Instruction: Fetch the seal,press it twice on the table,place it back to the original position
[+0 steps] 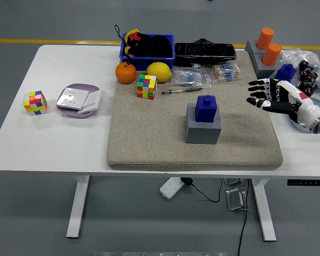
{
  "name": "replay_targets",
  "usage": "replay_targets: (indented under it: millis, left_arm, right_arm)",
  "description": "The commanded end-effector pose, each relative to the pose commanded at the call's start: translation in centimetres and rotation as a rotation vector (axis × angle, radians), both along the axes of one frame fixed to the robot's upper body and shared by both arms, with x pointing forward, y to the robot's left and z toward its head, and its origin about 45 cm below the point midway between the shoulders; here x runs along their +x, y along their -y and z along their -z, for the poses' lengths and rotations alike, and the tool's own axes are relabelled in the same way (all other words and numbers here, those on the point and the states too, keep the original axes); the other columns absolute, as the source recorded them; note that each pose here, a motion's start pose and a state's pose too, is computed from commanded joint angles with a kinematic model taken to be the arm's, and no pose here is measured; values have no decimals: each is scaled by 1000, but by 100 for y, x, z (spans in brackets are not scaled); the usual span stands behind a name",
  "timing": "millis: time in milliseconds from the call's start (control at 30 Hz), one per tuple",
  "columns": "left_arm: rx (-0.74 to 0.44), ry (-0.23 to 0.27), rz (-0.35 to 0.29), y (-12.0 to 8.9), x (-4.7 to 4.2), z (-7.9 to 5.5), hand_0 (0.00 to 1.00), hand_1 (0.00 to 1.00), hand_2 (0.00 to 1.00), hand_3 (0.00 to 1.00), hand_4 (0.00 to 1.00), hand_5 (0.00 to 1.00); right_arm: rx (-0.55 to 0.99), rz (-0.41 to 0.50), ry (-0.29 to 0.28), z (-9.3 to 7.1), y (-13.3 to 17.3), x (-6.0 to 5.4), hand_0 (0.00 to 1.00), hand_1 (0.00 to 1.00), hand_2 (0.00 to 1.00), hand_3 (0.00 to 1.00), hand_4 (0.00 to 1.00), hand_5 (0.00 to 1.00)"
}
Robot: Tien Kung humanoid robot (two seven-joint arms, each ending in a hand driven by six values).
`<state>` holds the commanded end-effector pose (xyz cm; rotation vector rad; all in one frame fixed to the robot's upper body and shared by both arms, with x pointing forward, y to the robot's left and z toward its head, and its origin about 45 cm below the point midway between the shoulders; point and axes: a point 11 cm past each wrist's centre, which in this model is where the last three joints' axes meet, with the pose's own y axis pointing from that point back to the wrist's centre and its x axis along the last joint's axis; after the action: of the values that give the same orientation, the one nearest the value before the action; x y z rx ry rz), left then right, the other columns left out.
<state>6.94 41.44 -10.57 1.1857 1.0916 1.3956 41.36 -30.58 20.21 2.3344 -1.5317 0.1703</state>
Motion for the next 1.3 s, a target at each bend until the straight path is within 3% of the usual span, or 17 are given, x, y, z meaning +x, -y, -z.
replay_targets:
  millis: [500, 633, 767, 800, 967, 1000, 1300]
  left_arm:
    - [6, -3, 19, -22, 20, -11, 816, 816, 788, 838, 795, 393]
    - [7, -9, 22, -29, -1, -10, 816, 817, 788, 839, 795, 393]
    - [5, -11, 23, -21, -12, -6, 816, 817, 788, 839, 795, 393]
    - [4, -11, 22, -18, -13, -5, 816, 816, 788, 839, 795, 392]
    - [-1, -10, 23, 5, -4, 1, 816, 816, 788, 839, 795, 392]
    - [-1, -10, 23, 6, -4, 1, 815, 816, 788, 839, 796, 393]
    - [-4, -11, 22, 19, -8, 6, 816, 816, 789, 839, 796, 393]
  right_arm:
    - [6, -96, -1, 23, -404, 52, 815, 713, 703, 720, 883, 257]
    - [-2, -119, 15, 26, -504, 70, 813, 710, 709, 754, 885, 235]
    - [-4, -130, 79, -8, -604, 98, 813, 710, 709, 754, 885, 235]
    - [-3, -132, 87, -12, -622, 100, 803, 706, 708, 763, 874, 78]
    - [-18, -165, 118, -14, -731, 114, 803, 706, 708, 763, 874, 78]
    - [-20, -169, 120, -12, -740, 115, 808, 722, 730, 818, 883, 31]
    - [-56, -212, 135, 54, -823, 120, 819, 761, 763, 869, 892, 2]
